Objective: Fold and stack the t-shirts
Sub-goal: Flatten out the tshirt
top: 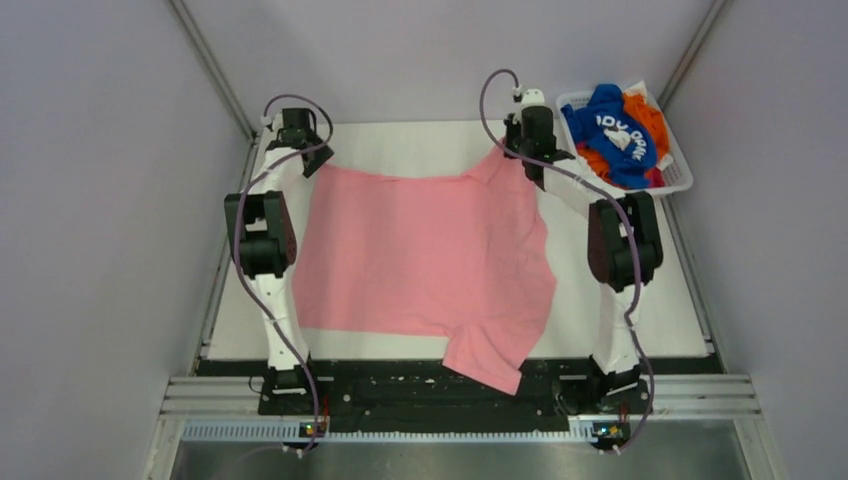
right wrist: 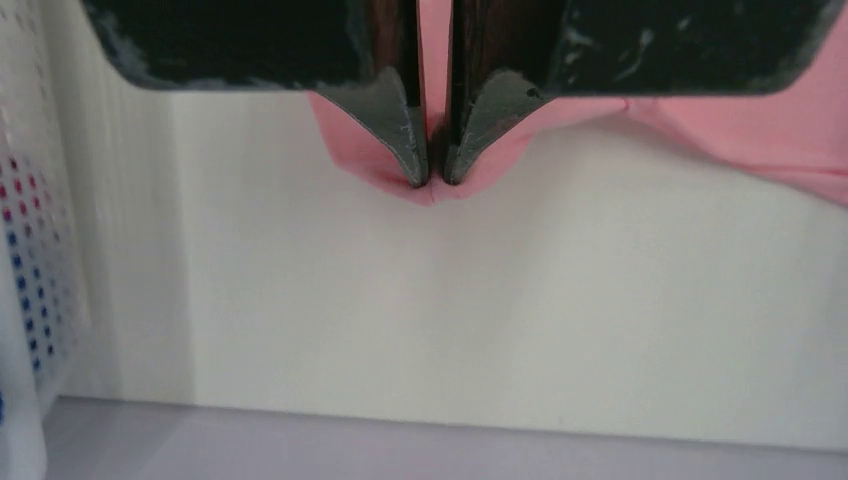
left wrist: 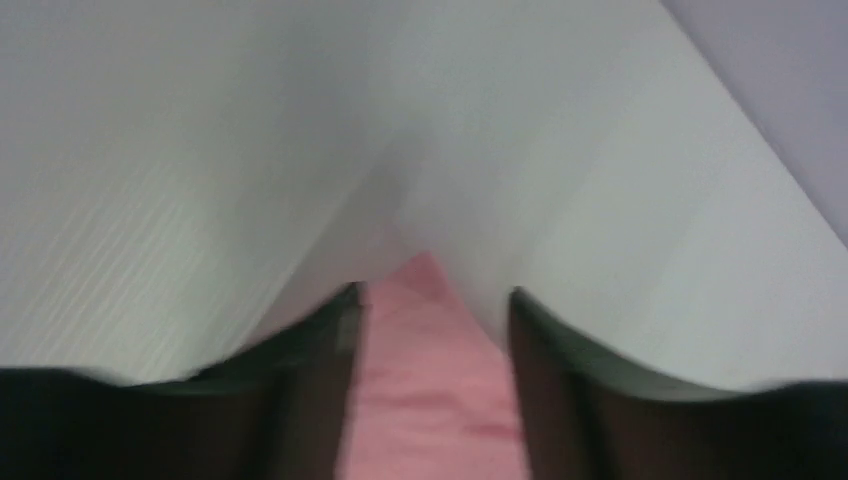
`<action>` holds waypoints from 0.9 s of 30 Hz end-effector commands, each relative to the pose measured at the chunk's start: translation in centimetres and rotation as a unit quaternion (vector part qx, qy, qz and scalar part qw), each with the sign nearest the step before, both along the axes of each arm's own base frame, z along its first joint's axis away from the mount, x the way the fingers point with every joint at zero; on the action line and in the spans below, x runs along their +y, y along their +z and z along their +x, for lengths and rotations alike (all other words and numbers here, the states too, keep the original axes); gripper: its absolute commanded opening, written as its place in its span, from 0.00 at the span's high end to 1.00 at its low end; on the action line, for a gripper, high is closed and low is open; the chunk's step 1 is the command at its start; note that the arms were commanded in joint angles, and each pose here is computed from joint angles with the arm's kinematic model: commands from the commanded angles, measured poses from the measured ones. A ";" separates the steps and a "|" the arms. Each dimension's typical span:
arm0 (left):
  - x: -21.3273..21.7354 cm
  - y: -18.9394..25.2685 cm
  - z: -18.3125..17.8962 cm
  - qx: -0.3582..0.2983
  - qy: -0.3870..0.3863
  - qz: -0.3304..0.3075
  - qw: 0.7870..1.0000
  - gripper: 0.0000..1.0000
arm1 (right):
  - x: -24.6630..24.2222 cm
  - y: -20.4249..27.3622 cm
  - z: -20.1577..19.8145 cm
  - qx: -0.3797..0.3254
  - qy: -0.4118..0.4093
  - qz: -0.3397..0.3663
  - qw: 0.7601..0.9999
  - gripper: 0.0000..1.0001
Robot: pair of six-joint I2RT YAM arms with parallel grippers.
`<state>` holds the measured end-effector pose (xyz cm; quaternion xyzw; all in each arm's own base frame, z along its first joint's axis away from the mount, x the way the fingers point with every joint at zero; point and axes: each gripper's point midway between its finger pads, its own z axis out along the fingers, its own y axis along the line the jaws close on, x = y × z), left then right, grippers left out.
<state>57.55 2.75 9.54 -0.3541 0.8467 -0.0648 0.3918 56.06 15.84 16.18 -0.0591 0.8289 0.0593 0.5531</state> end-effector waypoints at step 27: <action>-10.2 2.4 -12.6 -0.023 -0.128 -0.059 0.990 0.01 | 8.3 -4.7 -5.5 0.139 0.069 0.229 0.961 0.01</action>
